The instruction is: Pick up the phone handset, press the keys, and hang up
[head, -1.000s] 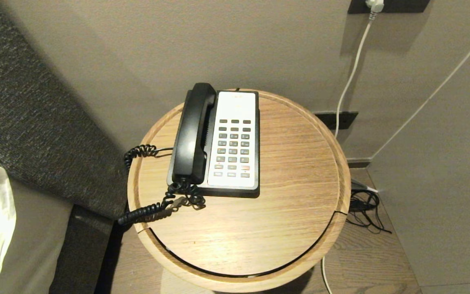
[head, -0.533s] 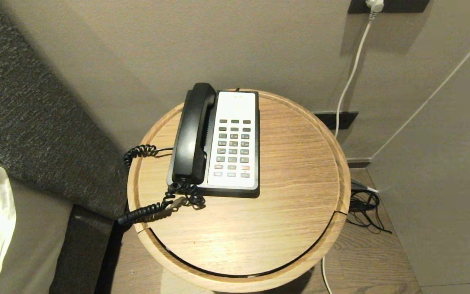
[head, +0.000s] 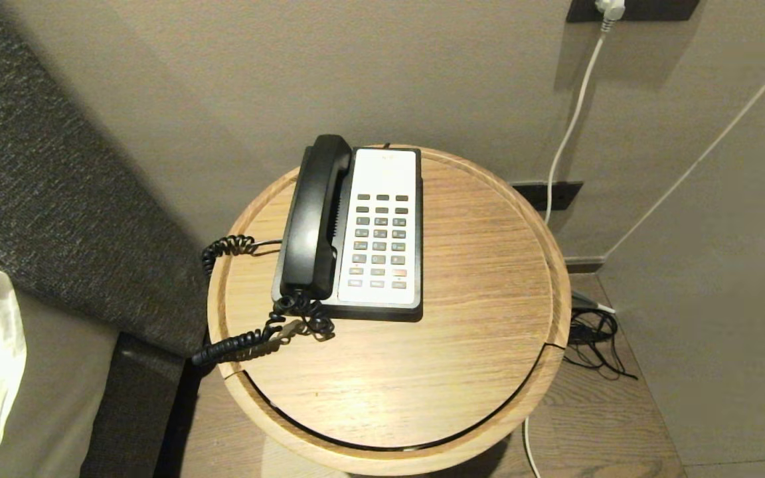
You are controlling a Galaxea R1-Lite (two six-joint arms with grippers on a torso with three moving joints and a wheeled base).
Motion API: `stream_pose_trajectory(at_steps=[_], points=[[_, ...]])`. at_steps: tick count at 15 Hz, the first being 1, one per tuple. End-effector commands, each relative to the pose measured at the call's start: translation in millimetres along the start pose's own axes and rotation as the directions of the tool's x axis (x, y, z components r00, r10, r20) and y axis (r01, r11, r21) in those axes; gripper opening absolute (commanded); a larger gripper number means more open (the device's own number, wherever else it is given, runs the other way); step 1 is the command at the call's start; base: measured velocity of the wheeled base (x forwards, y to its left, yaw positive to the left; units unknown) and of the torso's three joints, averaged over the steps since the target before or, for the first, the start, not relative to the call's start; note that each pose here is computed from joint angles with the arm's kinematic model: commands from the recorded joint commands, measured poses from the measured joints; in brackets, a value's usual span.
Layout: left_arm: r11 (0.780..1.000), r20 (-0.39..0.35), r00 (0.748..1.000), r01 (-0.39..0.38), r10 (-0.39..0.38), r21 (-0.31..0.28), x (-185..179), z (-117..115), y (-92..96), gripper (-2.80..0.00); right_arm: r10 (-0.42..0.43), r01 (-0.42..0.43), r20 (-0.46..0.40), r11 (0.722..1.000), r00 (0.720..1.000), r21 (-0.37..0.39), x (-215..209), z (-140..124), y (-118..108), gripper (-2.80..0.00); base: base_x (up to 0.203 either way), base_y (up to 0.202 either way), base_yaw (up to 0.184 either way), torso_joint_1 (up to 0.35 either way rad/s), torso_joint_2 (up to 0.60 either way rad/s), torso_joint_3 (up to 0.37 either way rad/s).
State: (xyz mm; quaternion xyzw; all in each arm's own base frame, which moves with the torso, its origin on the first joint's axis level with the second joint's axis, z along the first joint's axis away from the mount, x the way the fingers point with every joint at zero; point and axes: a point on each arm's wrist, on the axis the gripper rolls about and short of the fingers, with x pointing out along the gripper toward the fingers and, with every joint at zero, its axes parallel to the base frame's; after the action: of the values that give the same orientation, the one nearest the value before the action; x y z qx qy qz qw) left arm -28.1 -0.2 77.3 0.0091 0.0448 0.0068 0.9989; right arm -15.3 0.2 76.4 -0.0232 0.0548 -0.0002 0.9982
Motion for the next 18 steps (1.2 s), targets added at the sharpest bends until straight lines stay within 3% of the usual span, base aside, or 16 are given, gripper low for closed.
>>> stream_pose_trajectory(at_steps=[1,3,5,7,10,15,17,18], points=[[1.0,-0.004,1.0,0.002,-0.002,0.022,0.0,-0.6,-0.1,-2.8,0.002,-0.002,0.001,1.0,1.0,-0.004,0.1,0.3,0.0,-2.8,0.0,0.0,0.0,0.0,0.0,0.0],[0.995,-0.042,0.999,0.029,-0.025,0.1,-1.4,-0.7,-0.6,-2.8,0.0,0.0,0.002,1.0,1.0,-0.002,0.0,0.2,0.0,-2.8,0.0,0.0,0.0,0.0,0.0,0.0],[0.997,-0.045,0.999,0.027,-0.024,0.067,-2.2,-1.2,-0.6,-2.8,0.0,0.0,0.002,1.0,1.0,-0.002,0.0,0.2,0.0,-2.8,0.0,0.0,0.0,0.0,0.0,0.0],[0.992,-0.042,0.999,0.037,-0.032,0.122,-2.1,-1.2,-0.7,-2.8,0.002,-0.002,0.002,1.0,1.0,-0.004,0.0,0.2,0.0,-2.8,0.0,0.0,0.0,0.0,0.0,0.0],[0.998,-0.041,0.999,0.029,-0.026,0.062,-2.0,-1.3,-0.6,-2.8,-0.002,0.002,0.002,1.0,1.0,0.003,0.0,0.2,0.0,-2.8,0.0,0.0,0.0,0.0,0.0,0.0],[0.997,-0.029,0.999,0.034,-0.032,0.063,-1.5,-0.8,-0.6,-2.8,0.0,0.0,0.002,1.0,1.0,0.001,0.0,0.2,0.0,-2.8,0.0,0.0,0.0,0.0,0.0,0.0],[0.998,0.02,0.999,0.025,-0.027,0.061,1.7,-0.8,-0.5,-2.8,0.0,0.0,0.002,1.0,1.0,0.001,0.0,0.2,0.0,-2.8,0.0,0.0,0.0,0.0,0.0,0.0],[0.998,0.081,0.996,0.021,-0.026,0.06,4.8,-0.5,-0.5,-2.8,0.0,0.0,0.002,1.0,1.0,0.001,0.0,0.2,0.0,-2.8,0.0,0.0,0.0,0.0,0.0,0.0]])
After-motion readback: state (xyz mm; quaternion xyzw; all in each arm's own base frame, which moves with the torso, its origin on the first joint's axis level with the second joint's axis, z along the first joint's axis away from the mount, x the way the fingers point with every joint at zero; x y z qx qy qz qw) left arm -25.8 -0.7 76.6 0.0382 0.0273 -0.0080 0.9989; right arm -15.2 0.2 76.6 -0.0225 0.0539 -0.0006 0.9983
